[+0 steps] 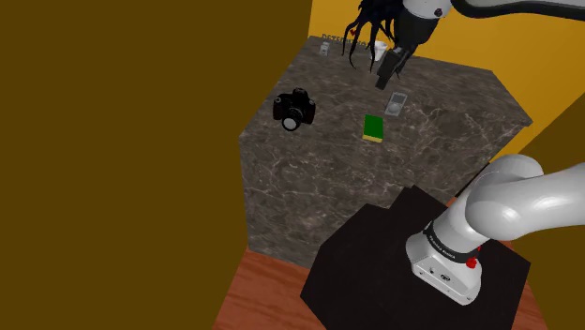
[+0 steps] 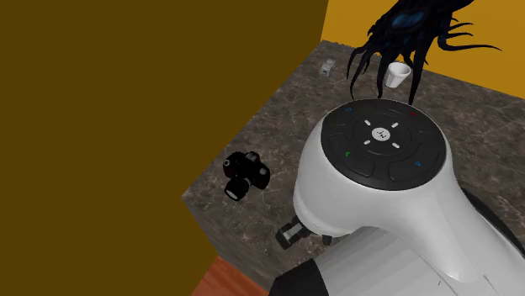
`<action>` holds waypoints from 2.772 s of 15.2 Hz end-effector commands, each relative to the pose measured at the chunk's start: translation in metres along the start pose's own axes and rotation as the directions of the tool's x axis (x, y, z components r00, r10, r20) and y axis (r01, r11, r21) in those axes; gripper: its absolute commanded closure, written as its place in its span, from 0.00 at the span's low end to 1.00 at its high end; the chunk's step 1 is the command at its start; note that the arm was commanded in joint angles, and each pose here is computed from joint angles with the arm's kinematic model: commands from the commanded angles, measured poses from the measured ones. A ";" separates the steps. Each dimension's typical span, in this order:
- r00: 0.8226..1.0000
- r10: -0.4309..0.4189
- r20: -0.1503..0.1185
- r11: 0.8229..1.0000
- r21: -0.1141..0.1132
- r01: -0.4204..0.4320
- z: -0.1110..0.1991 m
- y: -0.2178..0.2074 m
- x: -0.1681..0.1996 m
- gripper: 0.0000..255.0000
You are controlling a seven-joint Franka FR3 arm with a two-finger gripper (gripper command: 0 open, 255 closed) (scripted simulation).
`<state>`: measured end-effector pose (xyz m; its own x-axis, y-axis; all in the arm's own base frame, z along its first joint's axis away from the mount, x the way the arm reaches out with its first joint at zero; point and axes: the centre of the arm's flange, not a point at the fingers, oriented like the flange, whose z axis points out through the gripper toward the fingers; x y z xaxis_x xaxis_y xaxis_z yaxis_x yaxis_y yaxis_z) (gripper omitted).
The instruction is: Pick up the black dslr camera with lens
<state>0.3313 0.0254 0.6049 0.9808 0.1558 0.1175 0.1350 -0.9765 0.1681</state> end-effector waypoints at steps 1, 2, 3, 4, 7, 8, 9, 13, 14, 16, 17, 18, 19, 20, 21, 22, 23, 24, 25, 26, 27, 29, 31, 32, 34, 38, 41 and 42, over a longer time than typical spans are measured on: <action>1.000 0.000 0.000 1.000 0.000 0.000 0.000 0.000 0.000 0.00; 0.999 0.038 -0.003 0.999 -0.005 -0.038 0.008 -0.008 0.007 0.00; 0.997 0.075 -0.007 0.997 -0.011 -0.075 0.017 -0.016 0.014 0.00; 0.994 0.113 -0.010 0.993 -0.016 -0.113 0.025 -0.023 0.021 0.00; 0.974 0.224 -0.022 0.974 -0.030 -0.225 0.050 -0.044 0.045 0.00; 0.965 0.261 -0.027 0.965 -0.034 -0.262 0.058 -0.050 0.054 0.00; 0.954 0.297 -0.031 0.954 -0.039 -0.298 0.067 -0.056 0.063 0.00; 0.898 0.436 -0.051 0.897 -0.054 -0.439 0.100 -0.075 0.100 0.00; 0.881 0.470 -0.056 0.880 -0.057 -0.472 0.109 -0.079 0.110 0.00; 0.843 0.534 -0.067 0.841 -0.063 -0.538 0.125 -0.085 0.130 0.00; 0.822 0.565 -0.073 0.819 -0.066 -0.569 0.134 -0.087 0.140 0.00; 0.800 0.595 -0.078 0.797 -0.069 -0.600 0.142 -0.089 0.151 0.00; 0.776 0.625 -0.084 0.773 -0.071 -0.630 0.150 -0.091 0.161 0.00; 0.752 0.653 -0.090 0.749 -0.073 -0.659 0.158 -0.092 0.172 0.00; 0.726 0.680 -0.096 0.723 -0.075 -0.687 0.167 -0.093 0.182 0.00; 0.700 0.707 -0.102 0.696 -0.076 -0.714 0.175 -0.093 0.193 0.00; 0.672 0.732 -0.108 0.668 -0.078 -0.740 0.183 -0.093 0.204 0.00; 0.644 0.757 -0.114 0.639 -0.079 -0.765 0.191 -0.092 0.214 0.00; 0.615 0.780 -0.120 0.609 -0.080 -0.789 0.199 -0.091 0.225 0.00; 0.584 0.802 -0.126 0.579 -0.081 -0.811 0.207 -0.090 0.236 0.00; 0.576 0.808 -0.128 0.570 -0.081 -0.818 0.210 -0.089 0.239 0.00; 0.576 0.808 -0.128 0.570 -0.081 -0.818 0.220 -0.091 0.237 0.00; 0.576 0.808 -0.128 0.570 -0.081 -0.818 0.230 -0.093 0.236 0.00; 0.576 0.808 -0.128 0.570 -0.081 -0.818 0.235 -0.094 0.236 0.00; 0.576 0.808 -0.128 0.570 -0.081 -0.818 0.249 -0.096 0.234 0.00; 0.576 0.808 -0.128 0.570 -0.081 -0.818 0.248 -0.096 0.234 1.00; 0.576 0.808 -0.128 0.570 -0.081 -0.818 0.248 -0.096 0.234 1.00; 0.576 0.808 -0.128 0.570 -0.081 -0.818 0.248 -0.096 0.234 1.00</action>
<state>0.5826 0.1190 0.3739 0.6551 -0.6801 0.3292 -0.7367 -0.6716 0.0785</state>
